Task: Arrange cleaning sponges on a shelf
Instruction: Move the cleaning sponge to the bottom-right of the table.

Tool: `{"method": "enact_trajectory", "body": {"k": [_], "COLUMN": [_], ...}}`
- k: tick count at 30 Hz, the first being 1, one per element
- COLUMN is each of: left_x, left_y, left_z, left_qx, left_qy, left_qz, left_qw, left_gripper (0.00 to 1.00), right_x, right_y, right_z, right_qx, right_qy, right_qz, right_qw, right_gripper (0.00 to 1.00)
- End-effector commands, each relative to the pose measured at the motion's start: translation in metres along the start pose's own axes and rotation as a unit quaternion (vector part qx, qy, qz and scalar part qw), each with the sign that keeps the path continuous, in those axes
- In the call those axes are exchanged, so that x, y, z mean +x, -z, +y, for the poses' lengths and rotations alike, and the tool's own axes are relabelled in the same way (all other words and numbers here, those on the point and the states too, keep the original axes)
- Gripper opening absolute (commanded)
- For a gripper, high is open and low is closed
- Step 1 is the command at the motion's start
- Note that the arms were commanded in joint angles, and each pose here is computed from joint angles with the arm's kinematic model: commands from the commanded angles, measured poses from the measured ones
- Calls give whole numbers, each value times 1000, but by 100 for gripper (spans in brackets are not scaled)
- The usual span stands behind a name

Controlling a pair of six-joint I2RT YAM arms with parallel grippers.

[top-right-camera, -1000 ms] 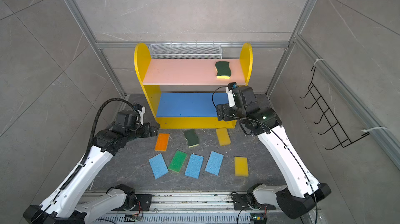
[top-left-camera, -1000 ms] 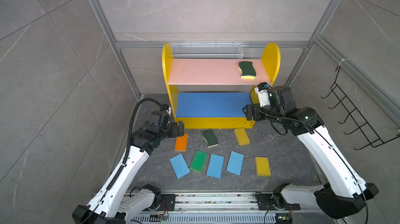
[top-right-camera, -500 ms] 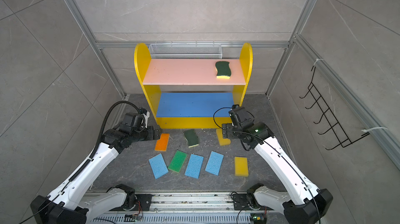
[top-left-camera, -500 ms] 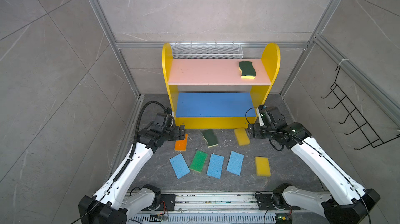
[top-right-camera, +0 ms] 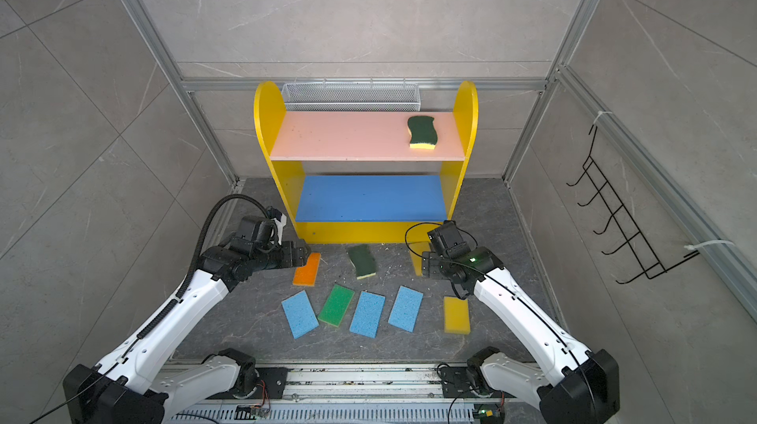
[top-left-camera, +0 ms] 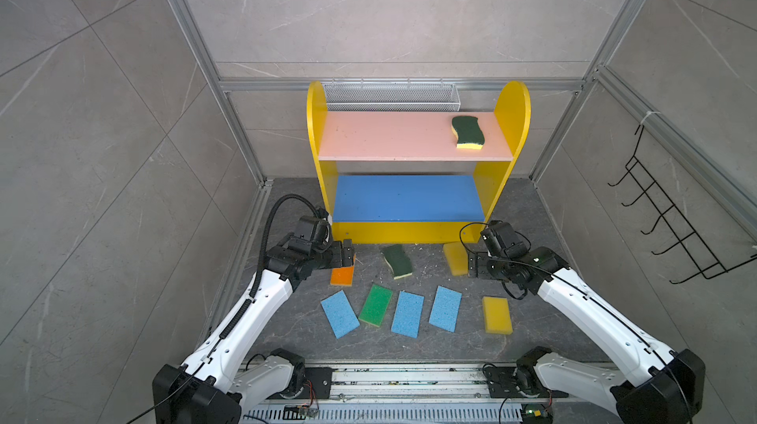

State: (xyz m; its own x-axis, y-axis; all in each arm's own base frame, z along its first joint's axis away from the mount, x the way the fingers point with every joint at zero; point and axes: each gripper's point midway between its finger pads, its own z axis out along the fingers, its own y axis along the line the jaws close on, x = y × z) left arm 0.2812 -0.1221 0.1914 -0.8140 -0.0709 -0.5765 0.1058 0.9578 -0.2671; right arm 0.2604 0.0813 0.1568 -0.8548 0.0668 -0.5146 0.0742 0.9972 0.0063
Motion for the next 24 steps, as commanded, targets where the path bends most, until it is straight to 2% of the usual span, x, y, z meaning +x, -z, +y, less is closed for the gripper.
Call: {"method": "enact_trajectory", "body": {"k": [1, 8, 18, 24], "left_x": [-5, 1, 4, -4], "left_y": [5, -1, -6, 0], "left_z": [-5, -3, -5, -4], "left_qx": [16, 14, 16, 11], "left_qy": [10, 14, 11, 15], "left_qz": [-16, -8, -7, -30], "left_qw": [1000, 1000, 1000, 999], "left_gripper": [98, 98, 99, 99], "right_x": [22, 67, 100, 120], "right_y": [-4, -12, -18, -31], "right_z": [-21, -43, -47, -44], "right_qx": [46, 93, 84, 78], "right_qy": [-45, -95, -110, -112], "right_qz": [23, 75, 112, 143], "right_qw": [998, 988, 984, 980], "right_gripper": [94, 96, 99, 99]}}
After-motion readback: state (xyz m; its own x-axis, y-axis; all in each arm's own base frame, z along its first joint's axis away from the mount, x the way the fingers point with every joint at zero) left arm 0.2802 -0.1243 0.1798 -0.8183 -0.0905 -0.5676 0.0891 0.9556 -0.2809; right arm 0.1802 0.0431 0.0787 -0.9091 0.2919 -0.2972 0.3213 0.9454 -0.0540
